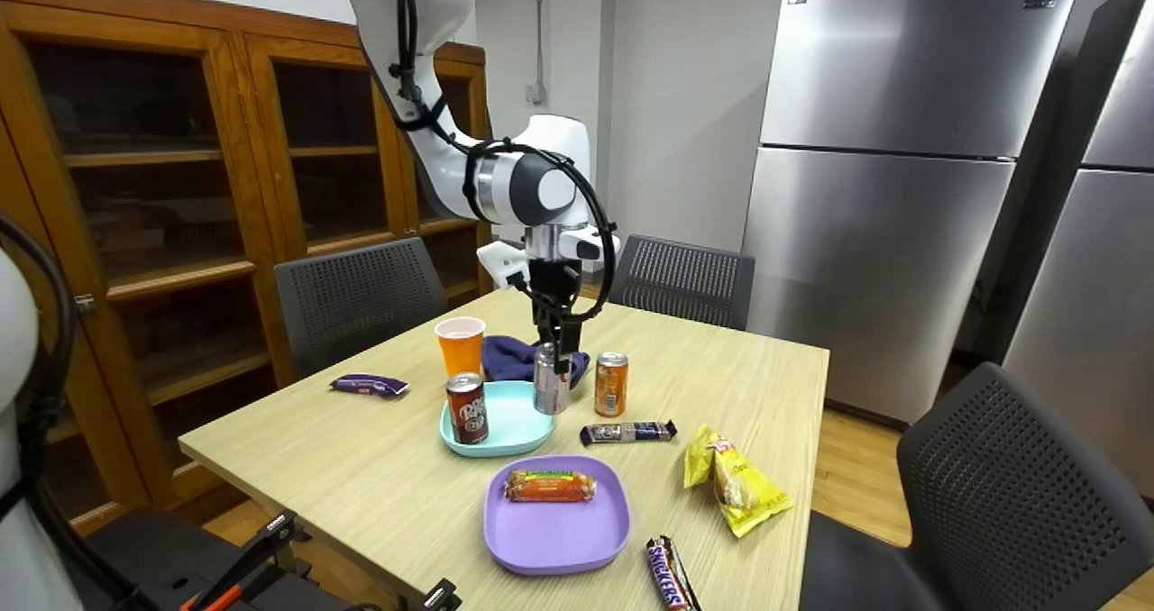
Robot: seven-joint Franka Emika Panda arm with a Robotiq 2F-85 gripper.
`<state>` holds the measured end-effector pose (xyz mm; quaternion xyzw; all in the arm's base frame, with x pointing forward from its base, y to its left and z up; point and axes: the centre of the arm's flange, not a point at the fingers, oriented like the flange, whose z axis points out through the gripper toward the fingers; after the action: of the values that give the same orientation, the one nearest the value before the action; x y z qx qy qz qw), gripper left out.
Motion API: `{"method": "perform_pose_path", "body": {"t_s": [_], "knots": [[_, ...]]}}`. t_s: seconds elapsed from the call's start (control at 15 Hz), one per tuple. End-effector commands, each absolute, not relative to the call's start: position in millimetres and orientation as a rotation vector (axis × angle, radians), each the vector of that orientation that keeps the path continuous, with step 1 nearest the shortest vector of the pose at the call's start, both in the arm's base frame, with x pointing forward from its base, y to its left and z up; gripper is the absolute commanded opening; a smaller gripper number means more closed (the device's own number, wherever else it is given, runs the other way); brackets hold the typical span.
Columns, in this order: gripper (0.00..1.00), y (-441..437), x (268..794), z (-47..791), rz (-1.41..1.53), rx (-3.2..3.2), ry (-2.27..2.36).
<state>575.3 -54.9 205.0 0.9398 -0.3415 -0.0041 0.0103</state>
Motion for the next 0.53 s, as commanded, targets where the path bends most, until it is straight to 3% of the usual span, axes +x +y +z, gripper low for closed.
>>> {"method": "perform_pose_path", "body": {"t_s": [0.0,0.47], "knots": [[0.38,-38.4,570.2,212.1,-0.023,2.95,-1.047],[0.38,-17.1,562.3,196.0,-0.059,2.946,-1.012]]}}
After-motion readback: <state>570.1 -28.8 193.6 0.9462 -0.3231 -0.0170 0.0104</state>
